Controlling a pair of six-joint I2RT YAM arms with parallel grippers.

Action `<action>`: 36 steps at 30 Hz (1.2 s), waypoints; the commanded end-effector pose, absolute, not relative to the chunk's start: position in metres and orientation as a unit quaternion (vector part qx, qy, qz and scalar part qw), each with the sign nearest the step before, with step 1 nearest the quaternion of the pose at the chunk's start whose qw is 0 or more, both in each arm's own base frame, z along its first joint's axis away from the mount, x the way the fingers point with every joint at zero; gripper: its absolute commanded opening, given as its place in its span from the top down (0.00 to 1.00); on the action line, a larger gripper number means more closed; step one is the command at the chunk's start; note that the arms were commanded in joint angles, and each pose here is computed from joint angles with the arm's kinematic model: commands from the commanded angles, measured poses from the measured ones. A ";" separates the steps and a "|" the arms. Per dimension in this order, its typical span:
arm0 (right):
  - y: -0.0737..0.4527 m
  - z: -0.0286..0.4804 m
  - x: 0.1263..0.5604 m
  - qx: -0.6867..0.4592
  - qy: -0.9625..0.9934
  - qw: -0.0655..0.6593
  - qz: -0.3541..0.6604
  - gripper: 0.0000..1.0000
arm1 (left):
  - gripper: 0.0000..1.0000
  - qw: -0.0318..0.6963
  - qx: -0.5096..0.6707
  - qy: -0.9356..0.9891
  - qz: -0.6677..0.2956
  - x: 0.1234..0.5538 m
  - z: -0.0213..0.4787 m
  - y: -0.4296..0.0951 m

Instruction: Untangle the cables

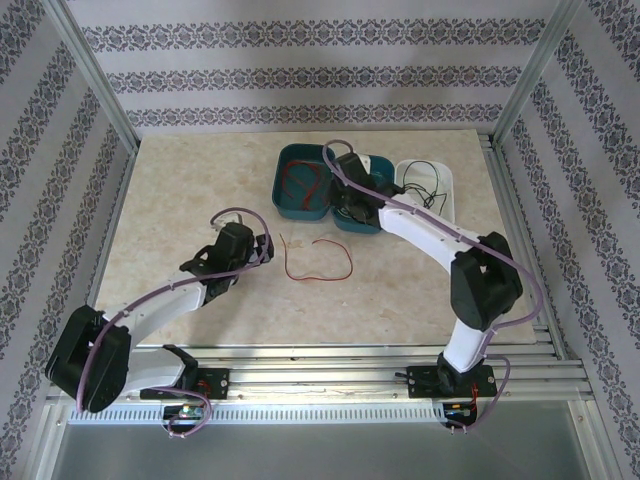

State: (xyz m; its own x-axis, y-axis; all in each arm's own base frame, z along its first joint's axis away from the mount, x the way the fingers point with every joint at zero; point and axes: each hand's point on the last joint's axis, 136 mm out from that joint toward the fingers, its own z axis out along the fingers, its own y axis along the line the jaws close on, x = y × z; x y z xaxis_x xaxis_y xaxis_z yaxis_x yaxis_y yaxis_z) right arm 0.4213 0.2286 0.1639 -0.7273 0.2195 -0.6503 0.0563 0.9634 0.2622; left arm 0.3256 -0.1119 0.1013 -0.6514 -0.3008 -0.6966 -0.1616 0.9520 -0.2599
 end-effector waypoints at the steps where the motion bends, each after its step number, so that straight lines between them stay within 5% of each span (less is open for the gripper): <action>1: 0.212 0.161 0.400 0.076 0.924 0.363 0.092 0.45 | 0.00 0.411 -0.125 0.895 -0.120 0.339 0.113 -0.125; 10: 0.165 0.150 0.349 0.109 0.917 0.380 0.054 0.02 | 0.00 0.395 -0.090 0.907 -0.112 0.349 0.104 -0.146; 36: 0.132 0.129 0.313 0.150 0.912 0.380 0.046 0.02 | 0.21 0.360 -0.063 0.924 -0.110 0.365 0.062 -0.190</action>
State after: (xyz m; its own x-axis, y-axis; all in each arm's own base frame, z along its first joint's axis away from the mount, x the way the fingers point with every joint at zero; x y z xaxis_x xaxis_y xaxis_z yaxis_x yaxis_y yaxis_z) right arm 0.3142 0.1336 0.1307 -0.6809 0.2878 -0.6735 0.2169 0.9575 0.1899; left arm 0.3552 -0.1756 0.0532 -0.7534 -0.1882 -0.6301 -0.0599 0.9738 -0.2193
